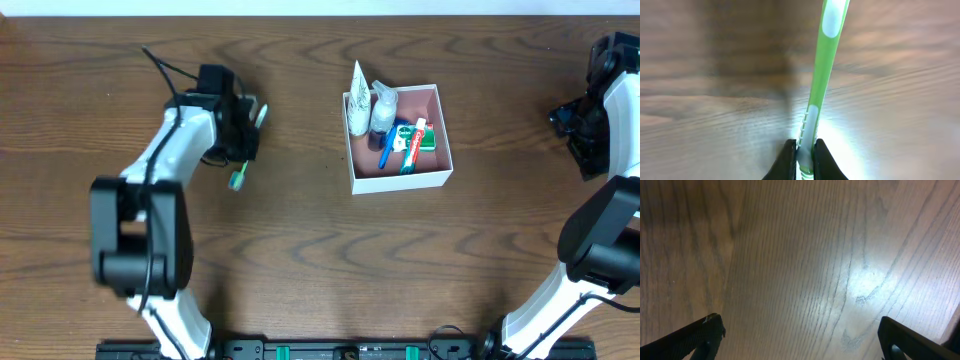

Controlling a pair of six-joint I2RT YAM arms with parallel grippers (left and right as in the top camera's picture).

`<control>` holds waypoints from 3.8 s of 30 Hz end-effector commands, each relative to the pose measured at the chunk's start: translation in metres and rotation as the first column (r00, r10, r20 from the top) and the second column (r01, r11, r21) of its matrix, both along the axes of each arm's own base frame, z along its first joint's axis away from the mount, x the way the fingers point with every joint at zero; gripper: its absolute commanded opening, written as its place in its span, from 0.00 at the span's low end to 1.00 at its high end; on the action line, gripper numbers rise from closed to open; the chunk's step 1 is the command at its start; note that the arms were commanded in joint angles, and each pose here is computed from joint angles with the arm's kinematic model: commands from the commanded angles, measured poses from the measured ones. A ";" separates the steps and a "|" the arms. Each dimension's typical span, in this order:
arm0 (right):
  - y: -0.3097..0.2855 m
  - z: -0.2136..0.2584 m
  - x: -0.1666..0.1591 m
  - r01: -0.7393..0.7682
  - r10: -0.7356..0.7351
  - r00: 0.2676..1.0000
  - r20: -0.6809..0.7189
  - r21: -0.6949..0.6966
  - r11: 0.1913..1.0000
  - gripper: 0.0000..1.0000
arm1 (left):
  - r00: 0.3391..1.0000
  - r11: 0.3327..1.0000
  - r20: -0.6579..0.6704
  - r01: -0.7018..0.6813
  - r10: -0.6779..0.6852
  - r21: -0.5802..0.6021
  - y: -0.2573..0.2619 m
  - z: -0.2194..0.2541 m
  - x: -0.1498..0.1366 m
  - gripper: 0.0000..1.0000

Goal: Pack container
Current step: 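Grasp the green toothbrush with the left gripper and lift it, then carry the toothbrush into the box and release it, then withdraw the left gripper away from the box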

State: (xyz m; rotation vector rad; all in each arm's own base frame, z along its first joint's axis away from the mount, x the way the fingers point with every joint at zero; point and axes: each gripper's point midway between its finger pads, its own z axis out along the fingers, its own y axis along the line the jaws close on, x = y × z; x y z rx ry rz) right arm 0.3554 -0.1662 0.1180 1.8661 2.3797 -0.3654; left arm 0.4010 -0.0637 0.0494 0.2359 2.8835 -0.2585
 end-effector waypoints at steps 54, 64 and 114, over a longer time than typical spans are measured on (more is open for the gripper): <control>-0.003 0.000 0.000 0.015 -0.015 1.000 -0.002 -0.014 1.000 0.99 | 0.730 0.839 0.546 0.537 -0.411 -0.086 -0.279 0.119 -0.027 0.64; -0.003 0.000 0.000 0.015 -0.015 1.000 -0.002 -0.014 1.000 0.99 | 0.710 0.855 0.621 0.505 -0.333 -0.118 -0.254 0.194 -0.047 0.96; -0.003 0.000 0.000 0.015 -0.015 1.000 -0.002 -0.014 1.000 0.99 | 0.858 0.994 0.502 0.084 -0.107 0.069 -0.042 0.254 -0.172 0.98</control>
